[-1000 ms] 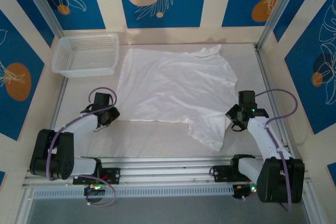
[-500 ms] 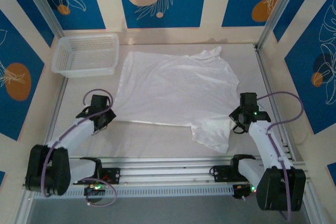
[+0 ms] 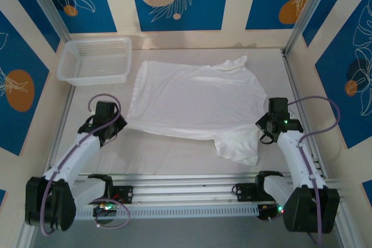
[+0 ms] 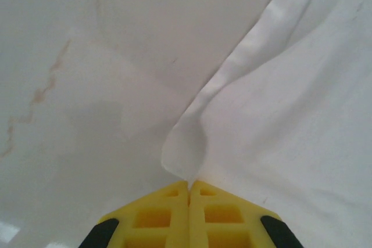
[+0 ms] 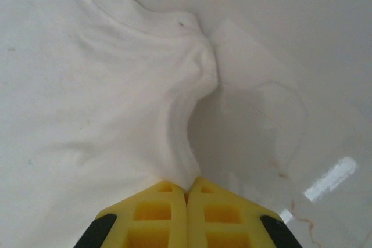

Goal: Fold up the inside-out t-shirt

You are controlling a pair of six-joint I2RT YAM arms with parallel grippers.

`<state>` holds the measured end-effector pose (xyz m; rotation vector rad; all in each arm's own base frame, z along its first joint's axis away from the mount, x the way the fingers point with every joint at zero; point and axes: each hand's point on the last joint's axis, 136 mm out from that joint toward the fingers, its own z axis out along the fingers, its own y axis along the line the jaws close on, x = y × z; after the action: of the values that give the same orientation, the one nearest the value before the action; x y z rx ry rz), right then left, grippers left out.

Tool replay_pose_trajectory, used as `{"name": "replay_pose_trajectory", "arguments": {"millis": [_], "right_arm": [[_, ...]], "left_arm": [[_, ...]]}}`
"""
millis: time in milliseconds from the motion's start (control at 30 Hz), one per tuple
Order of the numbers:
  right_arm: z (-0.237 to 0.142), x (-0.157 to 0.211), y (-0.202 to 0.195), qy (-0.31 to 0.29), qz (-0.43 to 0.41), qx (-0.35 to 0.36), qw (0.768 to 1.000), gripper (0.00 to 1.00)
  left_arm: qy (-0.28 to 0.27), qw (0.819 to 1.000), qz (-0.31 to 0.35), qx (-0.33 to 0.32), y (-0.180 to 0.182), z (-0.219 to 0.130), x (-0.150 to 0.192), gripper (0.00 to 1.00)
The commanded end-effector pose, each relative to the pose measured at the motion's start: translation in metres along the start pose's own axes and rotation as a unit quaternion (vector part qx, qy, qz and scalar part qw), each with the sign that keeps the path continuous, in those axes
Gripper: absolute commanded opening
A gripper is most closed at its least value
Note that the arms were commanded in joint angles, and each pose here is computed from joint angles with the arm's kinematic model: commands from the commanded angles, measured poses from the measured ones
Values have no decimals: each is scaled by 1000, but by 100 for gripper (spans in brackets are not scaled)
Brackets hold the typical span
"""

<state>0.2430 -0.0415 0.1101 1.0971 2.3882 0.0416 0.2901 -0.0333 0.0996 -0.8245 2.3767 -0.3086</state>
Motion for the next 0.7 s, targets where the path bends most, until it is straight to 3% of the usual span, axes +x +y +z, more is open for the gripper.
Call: {"name": "replay_pose_trajectory", "arguments": {"millis": [0,367,533,667], "right_arm": [[-1,-27,18,-24,-14,-10,1000,0],[30,-71,40,-23,-17,6,1000,0],[51,-78,51,-4,-24,7,1000,0],[73,-77,51,12,-26,20,999,0]], "left_arm": [[-23,999,23,26,-32,4,-28,0],[-24,999,39,5,-66,59,-62,0],[-7,999,44,-15,-68,84,-62,0],[3,999,52,6,-78,99,-60,0]]}}
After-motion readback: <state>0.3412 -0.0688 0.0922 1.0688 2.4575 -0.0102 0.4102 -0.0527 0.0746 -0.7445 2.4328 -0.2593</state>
